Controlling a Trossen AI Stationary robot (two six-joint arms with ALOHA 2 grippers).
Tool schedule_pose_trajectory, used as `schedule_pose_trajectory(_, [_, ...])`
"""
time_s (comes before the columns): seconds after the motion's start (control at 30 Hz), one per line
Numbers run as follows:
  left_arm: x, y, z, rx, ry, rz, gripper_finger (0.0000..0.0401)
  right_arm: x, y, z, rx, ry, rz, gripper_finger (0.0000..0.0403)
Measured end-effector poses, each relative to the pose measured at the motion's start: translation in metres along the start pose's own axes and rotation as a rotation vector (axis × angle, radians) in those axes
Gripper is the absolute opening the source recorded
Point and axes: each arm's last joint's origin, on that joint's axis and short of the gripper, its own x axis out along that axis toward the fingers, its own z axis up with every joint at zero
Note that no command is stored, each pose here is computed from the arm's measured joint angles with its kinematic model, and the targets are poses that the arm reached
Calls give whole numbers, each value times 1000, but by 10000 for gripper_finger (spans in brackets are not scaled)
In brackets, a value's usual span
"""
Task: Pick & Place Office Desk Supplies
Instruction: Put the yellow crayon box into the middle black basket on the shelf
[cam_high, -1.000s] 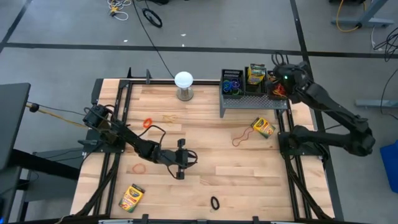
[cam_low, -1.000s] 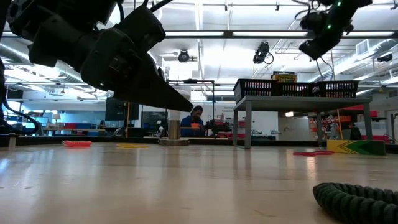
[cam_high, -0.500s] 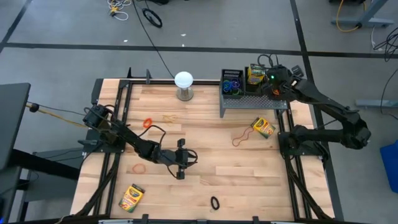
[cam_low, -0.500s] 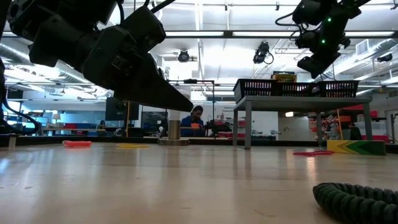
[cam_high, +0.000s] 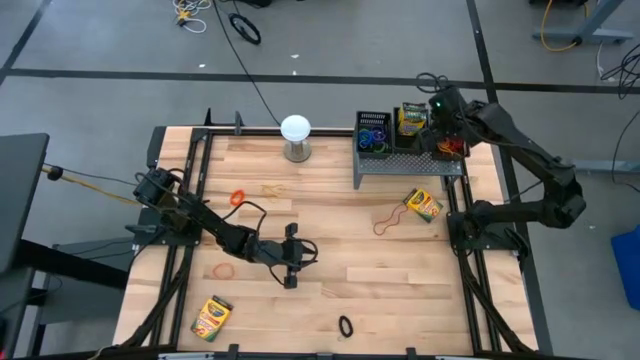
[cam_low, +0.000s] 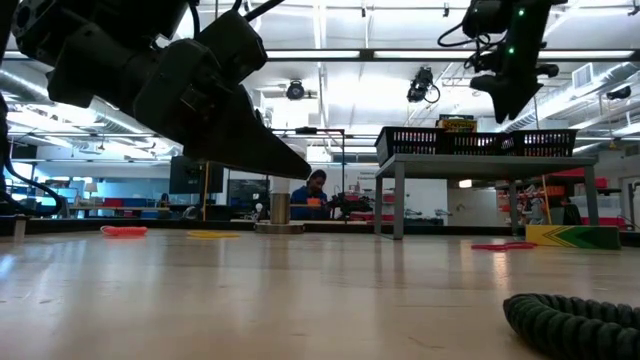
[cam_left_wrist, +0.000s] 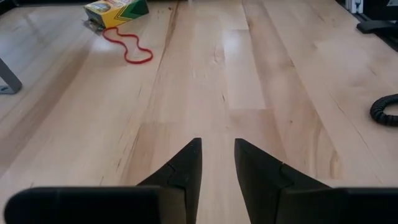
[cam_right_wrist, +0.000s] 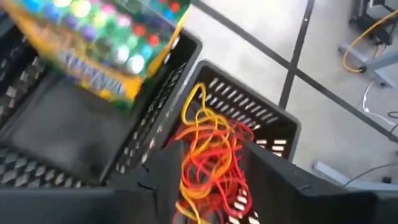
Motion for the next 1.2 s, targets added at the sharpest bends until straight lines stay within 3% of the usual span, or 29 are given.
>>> schedule_pose_trajectory(0.2, [0, -1, 0, -48, 6, -35, 102, -26, 3, -12, -116, 1, 70, 96])
schedule_pose_trajectory(0.3, [0, -1, 0, -55, 6, -34, 102, -43, 13, -30, -182, -76, 181, 32])
schedule_pose_trajectory(0.37, [0, 0, 0, -50, 5, -26, 102, -50, 25, -43, -238, -145, 273, 9])
schedule_pose_trajectory(0.7, [4, -1, 8, -74, -2, -65, 92, -48, 80, -119, -432, -422, 622, 6])
schedule_pose_trajectory(1.0, [5, -33, 23, 52, 270, -134, 10, -41, 116, -168, -551, -527, 736, 5])
schedule_pose_trajectory(1.2, [-10, -61, 42, -14, 472, -170, 19, -36, 133, -197, -561, -631, 838, 5])
